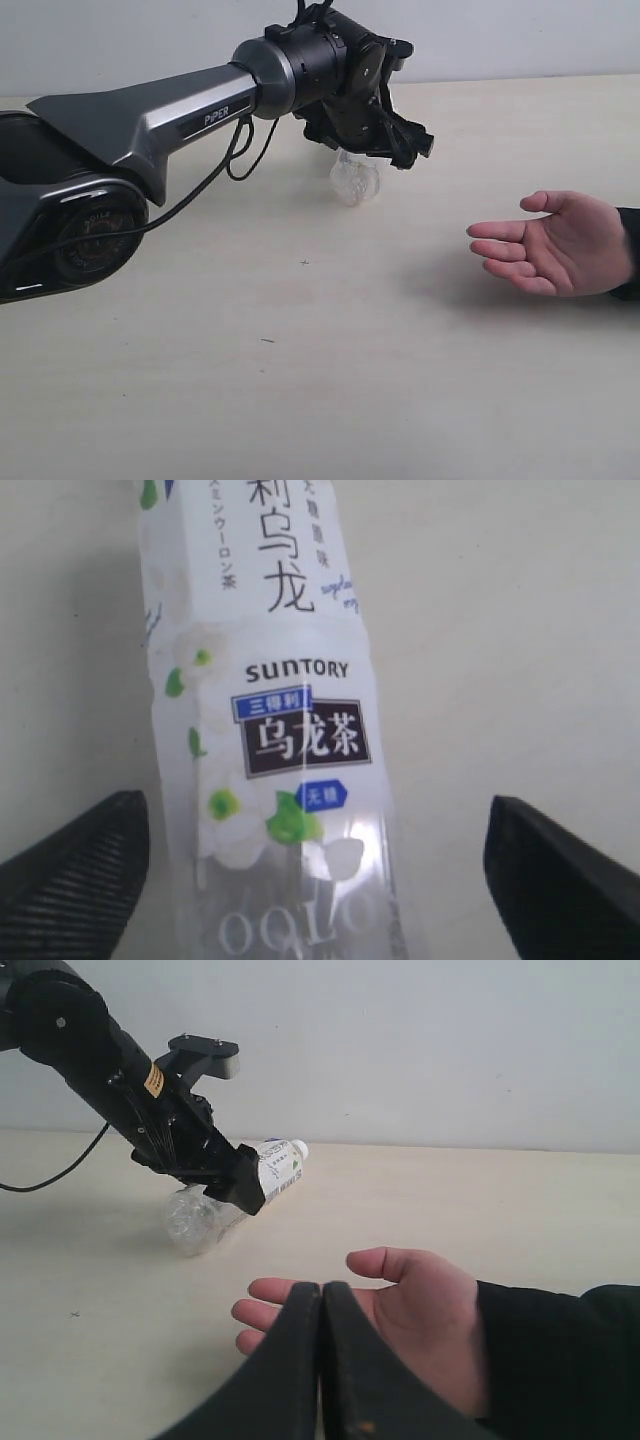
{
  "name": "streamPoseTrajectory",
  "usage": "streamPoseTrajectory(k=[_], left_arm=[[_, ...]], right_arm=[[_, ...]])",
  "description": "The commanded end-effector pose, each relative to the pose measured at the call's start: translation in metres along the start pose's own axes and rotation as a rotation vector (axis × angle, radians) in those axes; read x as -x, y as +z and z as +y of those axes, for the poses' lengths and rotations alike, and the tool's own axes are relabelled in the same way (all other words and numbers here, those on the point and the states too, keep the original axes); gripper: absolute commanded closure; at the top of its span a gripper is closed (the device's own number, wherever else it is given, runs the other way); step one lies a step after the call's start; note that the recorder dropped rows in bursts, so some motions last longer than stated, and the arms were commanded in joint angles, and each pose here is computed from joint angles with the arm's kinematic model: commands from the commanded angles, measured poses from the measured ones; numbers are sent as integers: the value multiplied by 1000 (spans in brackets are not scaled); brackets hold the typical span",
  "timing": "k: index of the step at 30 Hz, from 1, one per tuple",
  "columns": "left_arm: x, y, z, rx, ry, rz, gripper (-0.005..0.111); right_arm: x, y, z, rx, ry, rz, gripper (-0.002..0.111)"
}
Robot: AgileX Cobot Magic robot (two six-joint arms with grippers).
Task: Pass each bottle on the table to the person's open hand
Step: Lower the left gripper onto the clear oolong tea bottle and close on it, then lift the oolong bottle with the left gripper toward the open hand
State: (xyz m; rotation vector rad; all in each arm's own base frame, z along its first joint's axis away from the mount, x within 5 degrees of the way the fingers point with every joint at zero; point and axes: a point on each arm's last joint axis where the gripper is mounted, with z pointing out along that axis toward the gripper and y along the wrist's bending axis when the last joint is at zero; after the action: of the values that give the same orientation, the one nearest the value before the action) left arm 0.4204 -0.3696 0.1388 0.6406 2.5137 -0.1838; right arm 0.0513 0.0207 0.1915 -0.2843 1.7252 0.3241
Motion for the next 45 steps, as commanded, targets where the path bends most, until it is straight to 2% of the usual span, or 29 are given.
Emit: streamPoseTrajectory(k=[1, 6, 10, 13, 15, 17, 18, 24, 29, 36, 45], left_arm=[[-6, 7, 3, 20, 5, 33, 21], [-7, 9, 4, 24, 8, 35, 23], [-7, 9, 4, 24, 8, 35, 38], [-7, 9, 4, 26, 5, 41, 58], [-8, 9, 4, 28, 3, 49, 77], [-9, 9, 4, 30, 2, 60, 101], [-9, 9, 4, 30, 0, 60, 106], [-5, 5, 4, 33, -50, 39, 107], [0, -9, -3, 28, -68, 21, 107], [7, -44, -12, 35, -94, 35, 107], [12, -88, -33, 18, -125, 37, 107]], right_arm=[[0, 0, 0, 1, -4, -10, 108], [0, 0, 0, 1, -4, -10, 108], [0, 0, 0, 1, -4, -10, 108], [0, 0, 0, 1, -4, -10, 108], [0, 0, 0, 1, -4, -10, 108], [0, 0, 0, 1, -4, -10, 108], [0, 0, 0, 1, -4, -10, 108], [0, 0, 0, 1, -4, -10, 108], [0, 0, 0, 1, -4, -10, 108], [0, 0, 0, 1, -4, -10, 108], [0, 0, 0, 1, -4, -10, 108]])
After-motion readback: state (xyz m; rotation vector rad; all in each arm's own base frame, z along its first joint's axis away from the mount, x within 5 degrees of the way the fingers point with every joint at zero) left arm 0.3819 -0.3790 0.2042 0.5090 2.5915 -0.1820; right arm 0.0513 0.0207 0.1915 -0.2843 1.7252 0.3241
